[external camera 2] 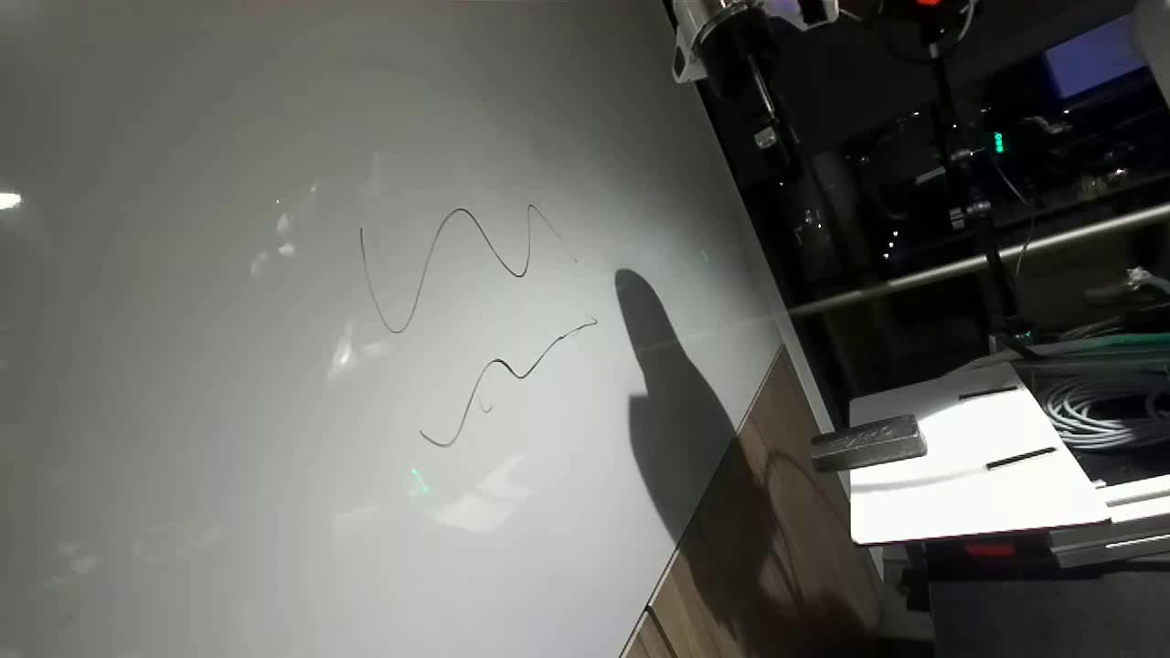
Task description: Use the duster to clean the board
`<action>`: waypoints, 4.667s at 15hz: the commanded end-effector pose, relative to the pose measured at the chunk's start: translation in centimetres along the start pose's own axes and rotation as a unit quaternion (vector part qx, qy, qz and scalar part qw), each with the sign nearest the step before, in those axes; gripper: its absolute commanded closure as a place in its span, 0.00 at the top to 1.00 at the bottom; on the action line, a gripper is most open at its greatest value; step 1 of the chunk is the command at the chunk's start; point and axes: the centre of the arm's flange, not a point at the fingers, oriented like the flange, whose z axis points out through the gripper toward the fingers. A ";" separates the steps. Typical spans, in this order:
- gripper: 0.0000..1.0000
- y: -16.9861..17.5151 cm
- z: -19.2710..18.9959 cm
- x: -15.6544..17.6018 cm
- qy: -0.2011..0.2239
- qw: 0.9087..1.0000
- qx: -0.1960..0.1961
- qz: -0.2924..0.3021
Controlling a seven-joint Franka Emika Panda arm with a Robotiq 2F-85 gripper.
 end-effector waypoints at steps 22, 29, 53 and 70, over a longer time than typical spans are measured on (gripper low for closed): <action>1.00 0.0 -0.2 0.0 0.003 1.000 0.000 0.000; 1.00 -0.1 0.0 0.0 0.002 1.000 0.003 -0.008; 1.00 1.6 20.5 1.7 -0.005 0.989 -0.150 -0.011; 1.00 2.2 27.6 3.5 -0.009 0.992 -0.126 -0.015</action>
